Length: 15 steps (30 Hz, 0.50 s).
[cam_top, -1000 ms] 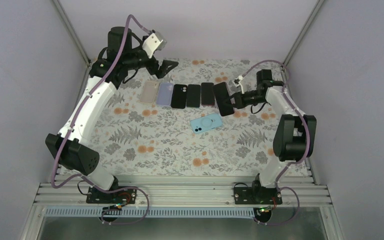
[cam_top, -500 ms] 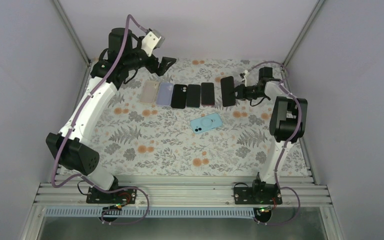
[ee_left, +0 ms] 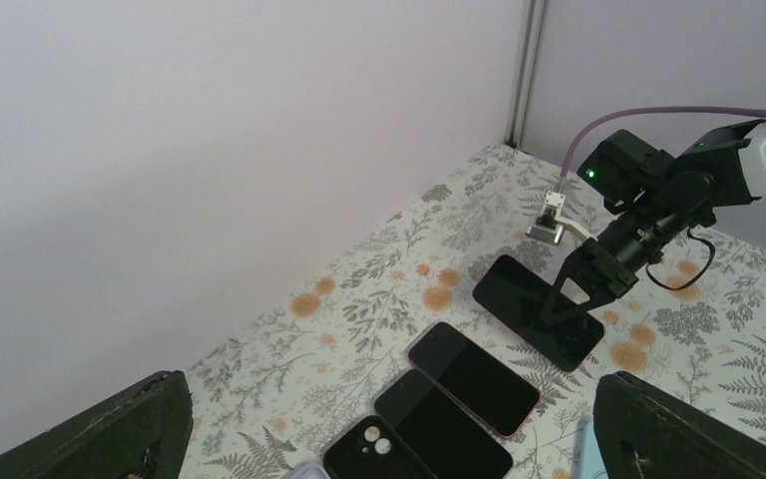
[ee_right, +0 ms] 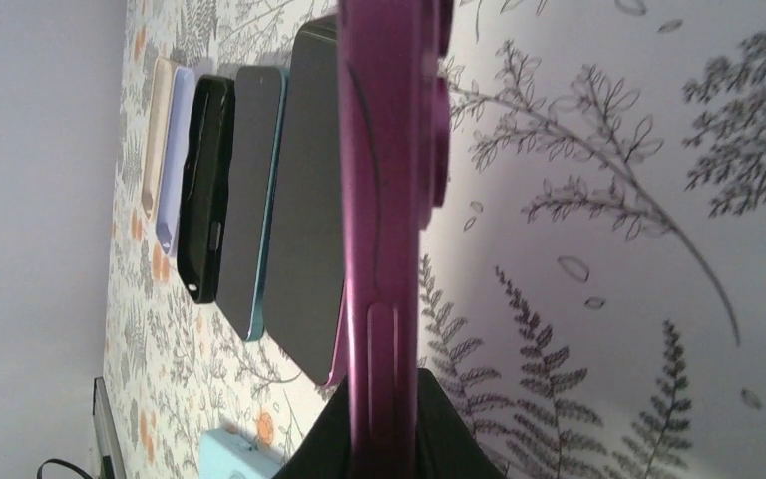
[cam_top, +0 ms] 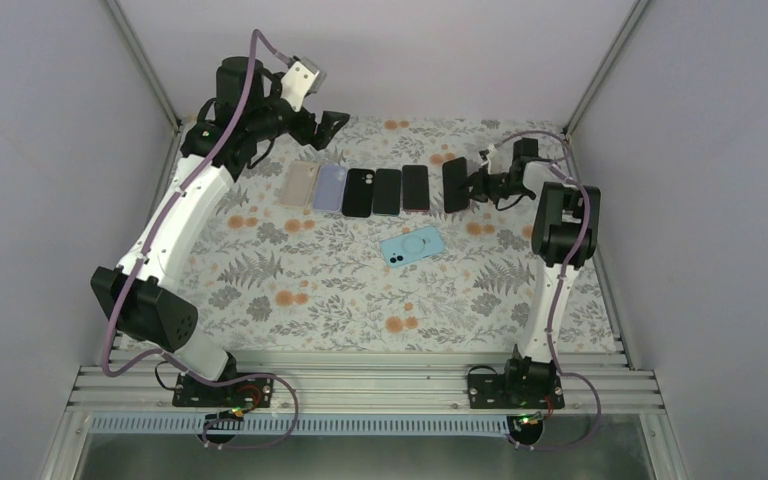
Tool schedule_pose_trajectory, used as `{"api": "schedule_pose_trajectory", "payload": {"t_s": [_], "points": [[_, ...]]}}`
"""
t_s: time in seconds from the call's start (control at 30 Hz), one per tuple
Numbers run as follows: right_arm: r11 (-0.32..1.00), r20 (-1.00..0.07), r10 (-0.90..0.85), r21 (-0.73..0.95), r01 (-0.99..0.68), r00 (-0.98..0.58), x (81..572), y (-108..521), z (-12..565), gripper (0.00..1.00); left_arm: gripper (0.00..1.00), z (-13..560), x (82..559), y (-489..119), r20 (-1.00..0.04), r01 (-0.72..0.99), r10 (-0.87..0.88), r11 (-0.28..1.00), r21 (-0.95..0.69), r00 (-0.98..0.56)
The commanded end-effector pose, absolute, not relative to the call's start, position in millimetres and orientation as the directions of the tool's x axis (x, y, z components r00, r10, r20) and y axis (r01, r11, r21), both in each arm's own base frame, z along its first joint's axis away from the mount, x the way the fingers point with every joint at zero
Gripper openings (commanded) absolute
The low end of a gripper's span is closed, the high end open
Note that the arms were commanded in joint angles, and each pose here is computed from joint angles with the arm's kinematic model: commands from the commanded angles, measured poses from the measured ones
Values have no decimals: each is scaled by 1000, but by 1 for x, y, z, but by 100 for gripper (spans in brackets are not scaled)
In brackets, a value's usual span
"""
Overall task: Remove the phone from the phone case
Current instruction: Place the phone at the center of the board.
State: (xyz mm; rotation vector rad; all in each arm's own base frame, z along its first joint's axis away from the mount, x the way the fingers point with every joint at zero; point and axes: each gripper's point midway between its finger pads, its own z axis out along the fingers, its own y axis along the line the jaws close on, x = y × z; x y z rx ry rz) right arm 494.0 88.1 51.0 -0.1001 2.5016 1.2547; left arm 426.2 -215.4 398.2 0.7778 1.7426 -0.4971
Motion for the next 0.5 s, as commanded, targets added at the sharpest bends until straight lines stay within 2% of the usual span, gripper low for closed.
{"api": "schedule_pose_trajectory", "payload": {"t_s": [0.0,0.17,0.3,0.47], "points": [[557,-340,119,801,-220,-933,511,90,61,10,100,404,428,-209,-958,685,229,727,51,-172],[549,-292,141,818,-170,-946,512,91,48,10,100,399,431,-207,-956,672,228,739,48,-184],[530,-263,162,836,-141,-951,511,94,46,5,100,396,434,-205,-955,661,229,749,48,-190],[500,-216,195,861,-93,-957,505,99,41,4,100,395,436,-206,-955,659,224,751,42,-194]]}}
